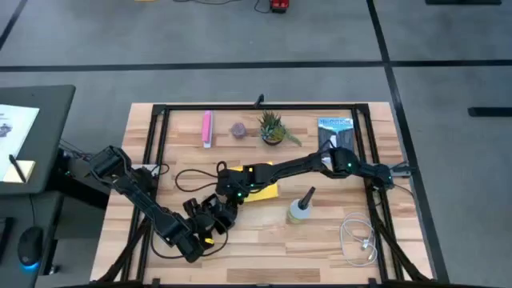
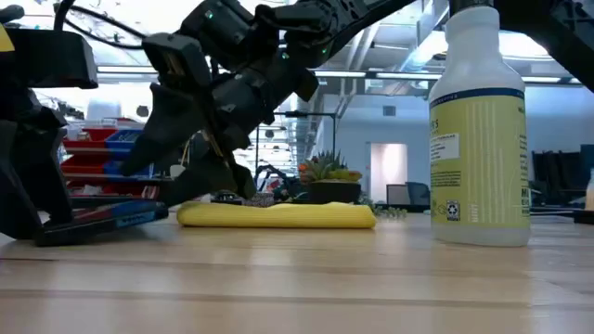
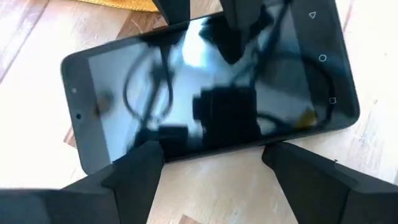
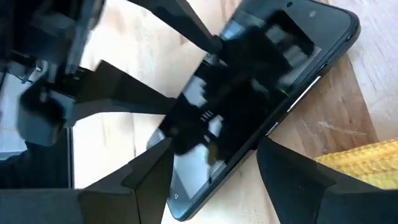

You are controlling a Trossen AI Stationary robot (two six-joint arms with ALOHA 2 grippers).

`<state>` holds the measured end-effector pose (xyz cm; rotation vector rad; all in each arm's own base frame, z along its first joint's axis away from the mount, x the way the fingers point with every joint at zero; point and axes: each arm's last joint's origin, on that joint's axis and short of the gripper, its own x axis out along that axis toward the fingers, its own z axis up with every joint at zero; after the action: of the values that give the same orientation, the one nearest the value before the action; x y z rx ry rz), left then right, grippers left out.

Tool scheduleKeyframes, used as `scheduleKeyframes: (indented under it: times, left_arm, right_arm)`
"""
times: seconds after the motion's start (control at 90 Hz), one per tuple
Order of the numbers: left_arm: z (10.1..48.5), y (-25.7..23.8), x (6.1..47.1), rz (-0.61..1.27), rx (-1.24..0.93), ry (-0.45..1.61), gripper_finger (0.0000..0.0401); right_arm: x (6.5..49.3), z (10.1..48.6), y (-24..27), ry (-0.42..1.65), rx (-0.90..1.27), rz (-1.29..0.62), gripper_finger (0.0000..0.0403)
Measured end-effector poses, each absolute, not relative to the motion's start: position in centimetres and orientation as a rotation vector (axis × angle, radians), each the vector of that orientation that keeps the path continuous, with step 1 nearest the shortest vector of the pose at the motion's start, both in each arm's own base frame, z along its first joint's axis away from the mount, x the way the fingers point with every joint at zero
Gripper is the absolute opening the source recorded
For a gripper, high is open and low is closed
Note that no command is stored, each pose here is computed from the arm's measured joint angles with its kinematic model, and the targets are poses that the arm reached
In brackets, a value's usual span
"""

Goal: Apply microfiber cloth
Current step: Spray the back of the cellphone with the spray bottle

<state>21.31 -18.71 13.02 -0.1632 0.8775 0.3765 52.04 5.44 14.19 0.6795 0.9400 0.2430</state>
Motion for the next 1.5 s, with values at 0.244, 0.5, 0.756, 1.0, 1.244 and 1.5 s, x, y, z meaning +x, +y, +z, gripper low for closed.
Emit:
scheduleKeyframes:
  times: [0.244,0.5,0.756,1.0,1.244,1.5]
  left_arm:
    - [13.1,-18.7,21.3,0.375,-0.167,0.88,0.0278]
    - [13.1,-18.8,21.2,0.376,-0.169,0.879,0.0278]
    - [13.1,-18.8,21.3,0.377,-0.167,0.874,0.0278]
    - [13.1,-18.7,21.2,0.391,-0.172,0.878,0.0278]
    - [13.1,-18.7,21.2,0.397,-0.177,0.872,0.0278]
    - [13.1,-18.6,21.2,0.407,-0.185,0.868,0.0278]
  right_arm:
    - [52.2,14.3,5.8,0.918,0.68,0.247,0.0217]
    - [52.4,14.6,6.5,0.877,0.667,0.266,0.0217]
    - [52.3,15.1,6.2,0.87,0.662,0.271,0.0217]
    - [52.4,15.2,6.0,0.86,0.668,0.291,0.0217]
    - [52.5,14.6,6.2,0.867,0.653,0.262,0.0212]
    - [52.7,15.8,6.0,0.815,0.655,0.33,0.0185]
